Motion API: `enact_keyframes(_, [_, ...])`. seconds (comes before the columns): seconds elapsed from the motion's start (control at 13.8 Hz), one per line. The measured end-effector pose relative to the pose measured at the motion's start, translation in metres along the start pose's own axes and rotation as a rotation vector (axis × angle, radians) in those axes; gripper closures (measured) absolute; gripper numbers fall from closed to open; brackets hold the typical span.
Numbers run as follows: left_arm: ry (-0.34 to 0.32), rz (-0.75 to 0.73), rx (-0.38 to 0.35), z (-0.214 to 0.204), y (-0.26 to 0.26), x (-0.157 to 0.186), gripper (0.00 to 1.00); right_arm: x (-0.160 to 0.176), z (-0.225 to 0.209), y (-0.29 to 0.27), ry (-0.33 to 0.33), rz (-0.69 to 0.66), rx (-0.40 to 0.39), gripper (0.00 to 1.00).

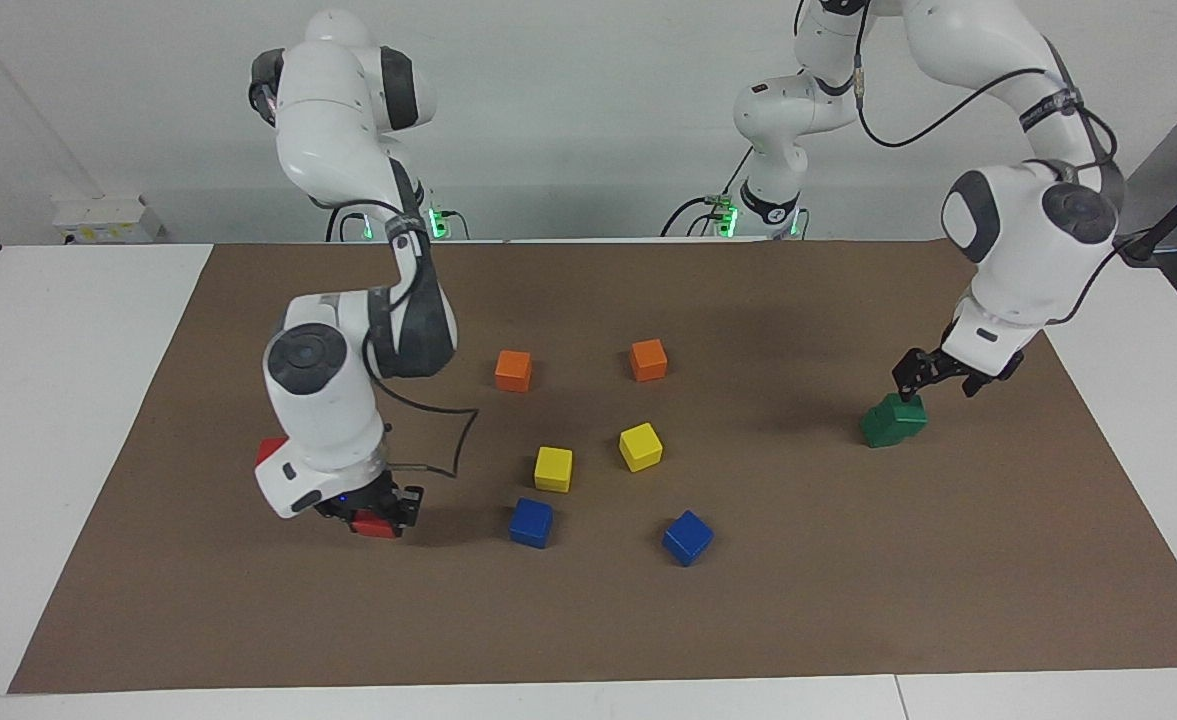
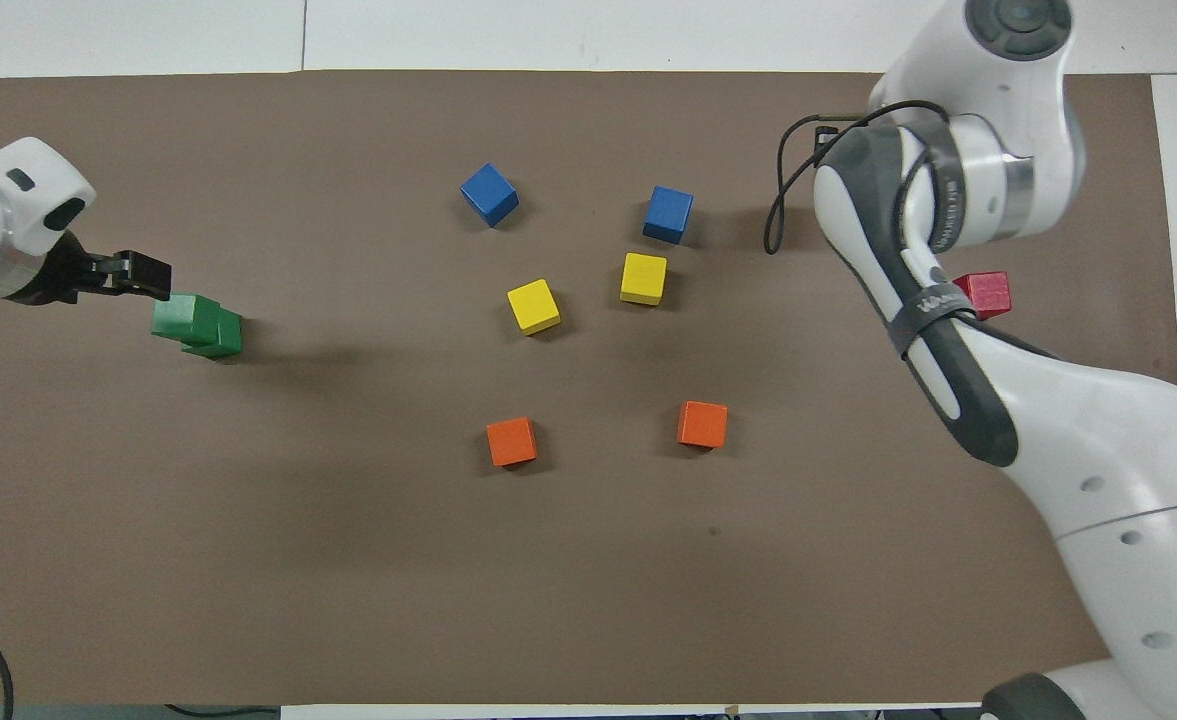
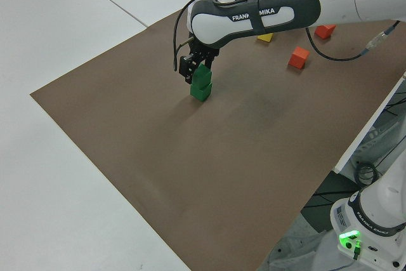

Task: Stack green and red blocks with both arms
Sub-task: 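Open the left gripper while the right gripper stacks red on the red block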

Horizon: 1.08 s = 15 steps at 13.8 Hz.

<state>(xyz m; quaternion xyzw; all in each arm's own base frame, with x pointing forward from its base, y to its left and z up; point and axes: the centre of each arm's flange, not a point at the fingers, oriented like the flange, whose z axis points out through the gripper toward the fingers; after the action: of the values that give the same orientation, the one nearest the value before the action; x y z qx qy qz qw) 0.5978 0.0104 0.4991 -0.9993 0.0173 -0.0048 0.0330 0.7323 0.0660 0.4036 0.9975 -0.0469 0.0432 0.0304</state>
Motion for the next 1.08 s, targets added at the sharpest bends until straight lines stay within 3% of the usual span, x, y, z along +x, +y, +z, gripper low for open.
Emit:
enact_keyframes(0.14, [0.001,-0.004,0.016,-0.062,0.002,-0.027,0.00,-0.021,-0.009,0.049,-0.018,-0.021,0.008,0.45])
enact_keyframes(0.29, [-0.025,-0.005,0.025,-0.088,0.005,-0.050,0.00,-0.046,0.002,0.085,-0.015,-0.036,0.017,0.45])
enact_keyframes(0.51, [-0.058,0.003,0.025,-0.077,0.011,-0.060,0.00,-0.074,0.031,0.127,-0.009,-0.059,0.020,0.45])
enact_keyframes(0.65, [-0.045,-0.010,-0.002,-0.074,0.007,-0.057,0.00,-0.084,0.044,0.141,-0.005,-0.062,0.019,0.45])
enact_keyframes(0.79, [-0.040,-0.024,-0.043,-0.093,0.004,-0.057,0.00,-0.087,0.047,0.140,-0.003,-0.063,0.020,0.45])
enact_keyframes(1.08, [-0.021,-0.004,-0.058,-0.125,0.017,-0.054,0.00,-0.090,0.052,0.143,0.026,-0.072,0.019,0.45])
